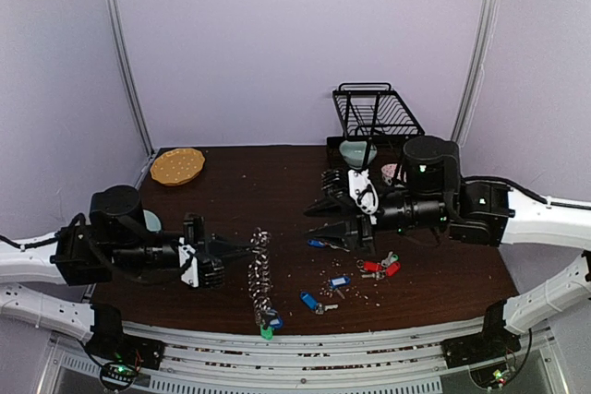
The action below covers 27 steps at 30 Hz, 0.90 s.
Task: Put the keys on the keyring
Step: Pass from the right arm to the left, then pick up the key from the center of the board.
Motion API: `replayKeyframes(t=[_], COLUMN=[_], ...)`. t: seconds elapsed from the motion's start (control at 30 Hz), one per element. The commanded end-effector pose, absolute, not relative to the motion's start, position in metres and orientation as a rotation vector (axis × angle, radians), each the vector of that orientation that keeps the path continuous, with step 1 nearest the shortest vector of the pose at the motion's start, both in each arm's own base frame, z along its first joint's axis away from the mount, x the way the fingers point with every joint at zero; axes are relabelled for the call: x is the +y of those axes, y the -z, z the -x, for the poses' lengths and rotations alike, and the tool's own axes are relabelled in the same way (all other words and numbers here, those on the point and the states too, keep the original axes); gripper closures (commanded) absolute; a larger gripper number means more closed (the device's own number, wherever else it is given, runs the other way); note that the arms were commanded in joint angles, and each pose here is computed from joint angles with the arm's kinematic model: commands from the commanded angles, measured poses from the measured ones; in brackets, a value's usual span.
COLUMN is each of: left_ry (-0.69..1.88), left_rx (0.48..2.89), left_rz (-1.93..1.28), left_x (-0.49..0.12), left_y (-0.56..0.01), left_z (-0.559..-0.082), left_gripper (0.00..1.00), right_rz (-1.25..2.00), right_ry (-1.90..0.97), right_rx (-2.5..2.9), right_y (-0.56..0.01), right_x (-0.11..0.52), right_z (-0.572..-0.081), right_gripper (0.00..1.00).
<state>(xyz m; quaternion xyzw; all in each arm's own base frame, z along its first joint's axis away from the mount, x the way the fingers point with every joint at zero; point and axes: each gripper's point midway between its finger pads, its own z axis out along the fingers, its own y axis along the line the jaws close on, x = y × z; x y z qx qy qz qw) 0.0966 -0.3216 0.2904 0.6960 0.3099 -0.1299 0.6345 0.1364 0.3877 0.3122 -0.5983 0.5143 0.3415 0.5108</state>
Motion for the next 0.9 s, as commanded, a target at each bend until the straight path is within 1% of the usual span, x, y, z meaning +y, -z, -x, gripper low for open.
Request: replayKeyframes(t=[0.0, 0.1, 0.17, 0.27, 0.3, 0.37, 0.47, 0.57, 0.6, 0.67, 0.77, 0.87], left_ry=[0.271, 0.291, 0.289, 0.267, 0.275, 0.309, 0.34, 0.319, 0.294, 0.282, 0.287, 0.299], left_rx=[0.541, 0.509, 0.539, 0.654, 0.703, 0.791, 0.876, 0.915, 0.962, 1.002, 1.024, 1.024], left_rz=[-1.555, -1.529, -1.504, -1.463, -1.441, -1.384, -1.289, -1.205, -1.162, -1.148, -1.139, -1.14], left_x=[-0.32, -0.317, -0.316, -0.317, -0.317, -0.313, -0.303, -0.294, -0.291, -0.29, -0.288, -0.288], left_y=[-0.328, -0.333, -0.334, -0.332, -0.333, -0.334, -0.333, -0.329, -0.328, -0.324, -0.317, -0.317], left_z=[-0.082, -0.076, -0.081, -0.097, -0.102, -0.109, -0.116, -0.126, -0.139, -0.149, -0.157, -0.158], left_gripper=[1.0, 1.0, 1.0, 1.0, 1.0, 1.0, 1.0, 1.0, 1.0, 1.0, 1.0, 1.0], right_rz=[1.291, 1.217, 1.112, 0.899, 0.806, 0.682, 0.651, 0.617, 0.539, 0.543, 0.506, 0.475], right_ry=[-0.85, -0.842, -0.829, -0.741, -0.683, -0.572, -0.473, -0.409, -0.255, -0.225, -0.186, -0.164], right_rx=[1.399, 1.489, 1.579, 1.823, 1.923, 2.107, 2.309, 2.472, 2.572, 2.557, 2.555, 2.533], right_y=[-0.304, -0.29, -0.282, -0.251, -0.236, -0.2, -0.149, -0.112, -0.082, -0.075, -0.065, -0.063], right_x=[0.382, 0.377, 0.37, 0.35, 0.339, 0.318, 0.306, 0.304, 0.3, 0.31, 0.32, 0.323], right_z=[-0.152, -0.162, -0.178, -0.215, -0.231, -0.246, -0.241, -0.237, -0.237, -0.23, -0.22, -0.216], right_gripper=[0.63, 0.63, 0.61, 0.6, 0.59, 0.6, 0.61, 0.68, 0.7, 0.66, 0.58, 0.54])
